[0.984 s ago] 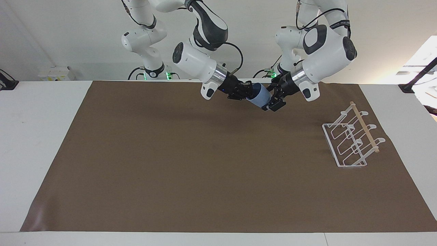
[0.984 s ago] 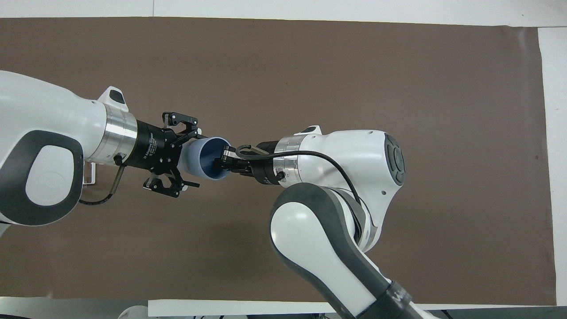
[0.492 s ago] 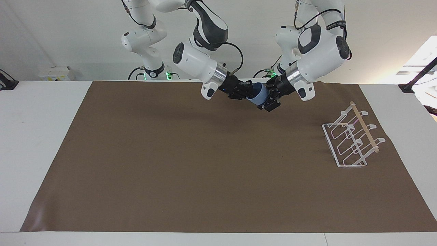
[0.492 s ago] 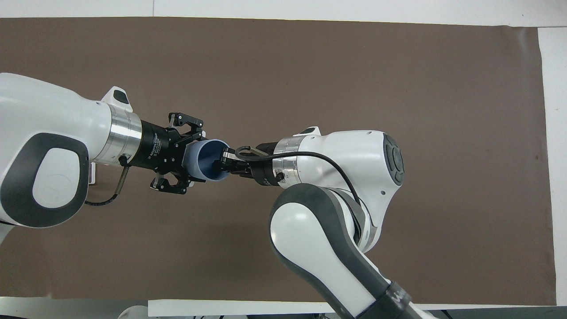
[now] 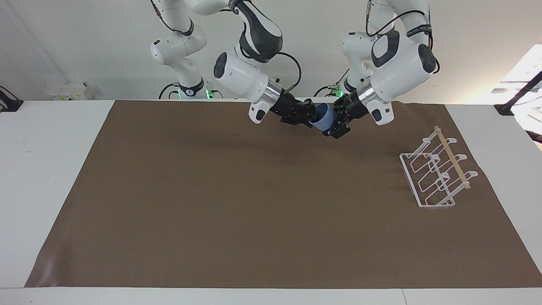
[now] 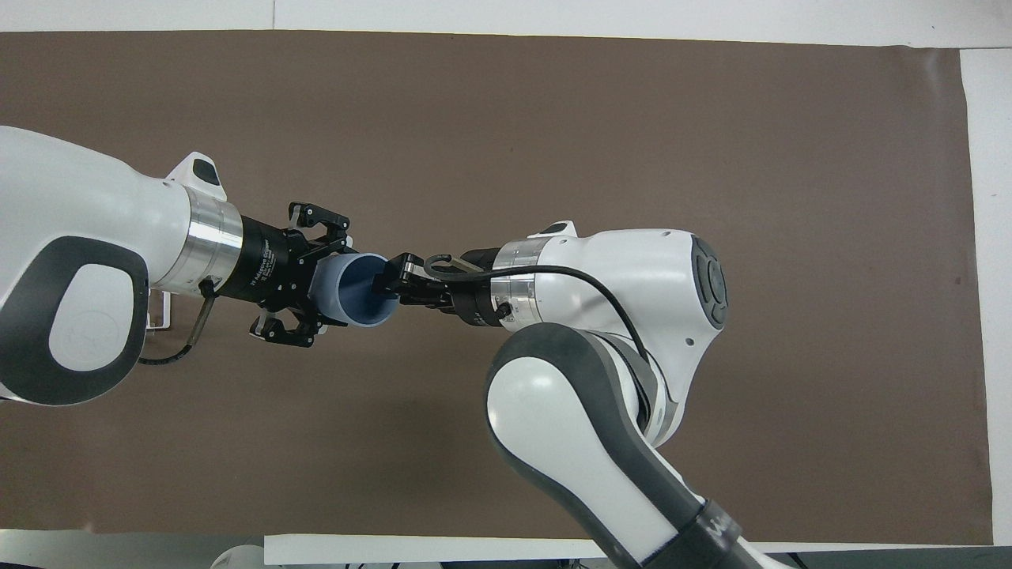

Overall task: Hang cup on cup holder
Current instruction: 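Carry the cup to the rack with the left gripper while the right gripper withdraws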

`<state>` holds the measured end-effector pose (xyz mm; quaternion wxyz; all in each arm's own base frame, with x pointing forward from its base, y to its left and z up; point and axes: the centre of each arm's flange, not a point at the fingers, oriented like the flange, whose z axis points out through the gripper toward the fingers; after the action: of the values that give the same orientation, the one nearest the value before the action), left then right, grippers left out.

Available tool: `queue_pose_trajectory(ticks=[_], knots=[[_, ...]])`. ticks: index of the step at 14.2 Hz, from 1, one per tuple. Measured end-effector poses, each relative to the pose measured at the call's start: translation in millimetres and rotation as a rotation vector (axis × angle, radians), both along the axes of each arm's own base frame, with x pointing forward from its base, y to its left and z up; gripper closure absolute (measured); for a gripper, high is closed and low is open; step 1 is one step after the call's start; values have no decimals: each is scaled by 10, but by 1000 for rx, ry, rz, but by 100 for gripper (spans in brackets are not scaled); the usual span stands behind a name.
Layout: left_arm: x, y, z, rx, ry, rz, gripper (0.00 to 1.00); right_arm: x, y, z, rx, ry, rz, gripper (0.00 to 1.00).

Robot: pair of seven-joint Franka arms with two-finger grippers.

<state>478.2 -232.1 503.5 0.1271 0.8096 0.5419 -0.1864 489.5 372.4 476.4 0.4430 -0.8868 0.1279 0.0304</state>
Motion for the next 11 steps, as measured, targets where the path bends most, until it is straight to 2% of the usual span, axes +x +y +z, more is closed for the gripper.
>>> queue_pose_trajectory(ticks=[2, 4, 6, 8, 11], knots=[[62, 167, -17, 115, -48, -29, 23, 123, -358, 193, 17, 35, 34, 24], [135, 375, -44, 262, -104, -66, 23, 290, -1058, 433, -53, 38, 78, 4], [226, 580, -19, 415, -168, -108, 23, 362, -1866, 636, -172, 33, 81, 0], [331, 698, 23, 556, -227, -155, 23, 338, -2517, 741, -346, 20, 81, 0], [563, 854, -49, 814, -277, -252, 23, 261, -3161, 959, -619, -38, 118, 0]])
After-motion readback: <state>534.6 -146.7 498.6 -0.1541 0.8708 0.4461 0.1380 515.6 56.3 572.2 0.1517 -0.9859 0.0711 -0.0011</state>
